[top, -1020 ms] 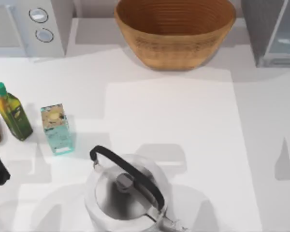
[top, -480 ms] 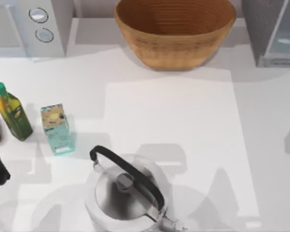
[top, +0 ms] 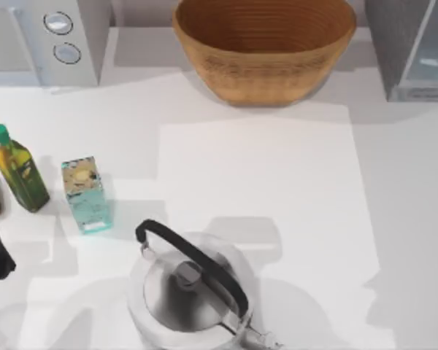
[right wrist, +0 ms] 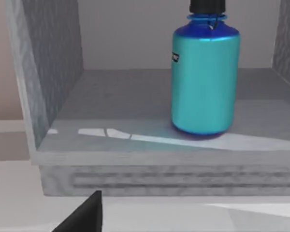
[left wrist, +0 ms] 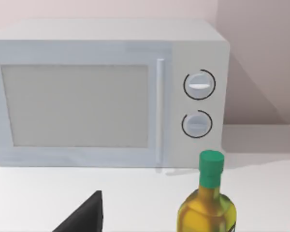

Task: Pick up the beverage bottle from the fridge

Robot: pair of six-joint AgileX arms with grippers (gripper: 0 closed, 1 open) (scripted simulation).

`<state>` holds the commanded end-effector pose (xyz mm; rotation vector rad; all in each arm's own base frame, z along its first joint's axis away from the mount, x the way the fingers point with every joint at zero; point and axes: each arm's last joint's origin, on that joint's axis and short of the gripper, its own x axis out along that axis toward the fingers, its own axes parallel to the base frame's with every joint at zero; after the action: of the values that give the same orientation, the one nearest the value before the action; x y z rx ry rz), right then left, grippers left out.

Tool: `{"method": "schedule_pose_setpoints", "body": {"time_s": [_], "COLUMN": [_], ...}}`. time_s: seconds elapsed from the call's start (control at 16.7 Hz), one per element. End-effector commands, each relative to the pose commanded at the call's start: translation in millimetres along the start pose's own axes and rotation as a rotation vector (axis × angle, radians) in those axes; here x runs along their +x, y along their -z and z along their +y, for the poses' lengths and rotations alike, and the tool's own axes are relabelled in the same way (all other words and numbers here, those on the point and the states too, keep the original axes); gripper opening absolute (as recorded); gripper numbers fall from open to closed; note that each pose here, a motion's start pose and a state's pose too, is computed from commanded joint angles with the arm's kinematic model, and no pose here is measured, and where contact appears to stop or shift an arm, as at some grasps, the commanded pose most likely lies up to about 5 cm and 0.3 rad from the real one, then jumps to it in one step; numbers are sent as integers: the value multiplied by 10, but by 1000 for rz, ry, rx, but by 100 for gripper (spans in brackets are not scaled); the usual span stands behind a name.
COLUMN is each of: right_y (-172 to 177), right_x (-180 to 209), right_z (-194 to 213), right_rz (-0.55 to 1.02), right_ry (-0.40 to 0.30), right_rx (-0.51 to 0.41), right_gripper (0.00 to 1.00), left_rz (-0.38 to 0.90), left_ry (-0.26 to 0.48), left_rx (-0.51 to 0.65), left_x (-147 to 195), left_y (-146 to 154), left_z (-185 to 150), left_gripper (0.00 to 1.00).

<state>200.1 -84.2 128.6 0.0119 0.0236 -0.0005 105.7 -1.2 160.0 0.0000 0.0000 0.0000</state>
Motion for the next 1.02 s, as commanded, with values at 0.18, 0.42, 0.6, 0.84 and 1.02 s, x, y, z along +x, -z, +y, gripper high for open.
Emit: {"method": "schedule_pose_setpoints", "body": {"time_s": [0.18, 0.42, 0.6, 0.84, 1.02], "right_y": [127, 182, 182, 204, 230], "right_x": [39, 50, 50, 140, 472], "right_z": [-122, -182, -182, -192, -267], "right_rz": [-12, -24, -24, -14, -11], "right_ry": [0, 0, 0, -4, -2], "right_rx": [-5, -12, -12, -7, -7], "right_gripper": [100, 100, 100, 100, 100], "left_rz": [0, 0, 0, 0, 0], "left_ry": [0, 0, 0, 0, 0], "left_rx": [0, 0, 0, 0, 0], "left_x": [0, 0, 0, 0, 0], "left_y": [0, 0, 0, 0, 0], "left_z": [0, 0, 0, 0, 0], "left_gripper": [100, 100, 100, 100, 100]}}
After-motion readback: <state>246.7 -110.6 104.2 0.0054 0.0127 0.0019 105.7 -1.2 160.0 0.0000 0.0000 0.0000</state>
